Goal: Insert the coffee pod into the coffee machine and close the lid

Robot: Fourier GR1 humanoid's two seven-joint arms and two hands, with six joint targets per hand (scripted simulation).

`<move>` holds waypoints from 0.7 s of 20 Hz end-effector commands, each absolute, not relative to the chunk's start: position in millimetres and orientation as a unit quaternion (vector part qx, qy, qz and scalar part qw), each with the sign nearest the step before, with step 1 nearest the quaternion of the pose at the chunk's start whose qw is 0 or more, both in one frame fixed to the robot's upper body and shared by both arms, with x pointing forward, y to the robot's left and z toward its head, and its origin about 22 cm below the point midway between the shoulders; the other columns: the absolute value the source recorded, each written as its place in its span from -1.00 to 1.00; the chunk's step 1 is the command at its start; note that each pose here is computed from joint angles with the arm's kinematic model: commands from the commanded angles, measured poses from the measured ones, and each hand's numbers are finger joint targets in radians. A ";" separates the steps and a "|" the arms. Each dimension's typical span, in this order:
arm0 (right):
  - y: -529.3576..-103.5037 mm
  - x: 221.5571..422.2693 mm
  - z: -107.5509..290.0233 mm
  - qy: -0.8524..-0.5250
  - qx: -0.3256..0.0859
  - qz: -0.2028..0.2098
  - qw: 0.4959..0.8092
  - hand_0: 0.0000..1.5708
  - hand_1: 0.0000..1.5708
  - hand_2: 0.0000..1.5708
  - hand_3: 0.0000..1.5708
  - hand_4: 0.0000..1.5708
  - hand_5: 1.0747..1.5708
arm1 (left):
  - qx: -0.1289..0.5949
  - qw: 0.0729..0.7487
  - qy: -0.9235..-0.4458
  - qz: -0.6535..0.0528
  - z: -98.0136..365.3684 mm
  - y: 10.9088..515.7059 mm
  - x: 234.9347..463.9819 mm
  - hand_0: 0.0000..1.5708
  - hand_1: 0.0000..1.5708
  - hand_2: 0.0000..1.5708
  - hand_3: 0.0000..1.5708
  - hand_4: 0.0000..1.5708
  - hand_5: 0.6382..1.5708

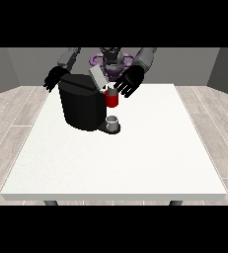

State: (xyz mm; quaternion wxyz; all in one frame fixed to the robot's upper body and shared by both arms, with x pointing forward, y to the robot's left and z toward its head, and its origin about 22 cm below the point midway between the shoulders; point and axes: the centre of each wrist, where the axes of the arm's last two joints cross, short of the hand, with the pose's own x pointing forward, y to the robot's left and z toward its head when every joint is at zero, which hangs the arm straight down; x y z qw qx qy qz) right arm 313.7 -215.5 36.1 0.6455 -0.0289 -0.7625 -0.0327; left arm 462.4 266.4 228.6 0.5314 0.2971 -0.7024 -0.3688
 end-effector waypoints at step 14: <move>-217.5 321.0 48.4 -0.755 -0.033 -0.030 0.654 -1.00 -1.00 -1.00 -1.00 -0.42 1.00 | 0.306 0.526 -0.688 -0.395 193.8 247.1 462.0 0.37 0.37 0.43 0.23 -0.54 1.00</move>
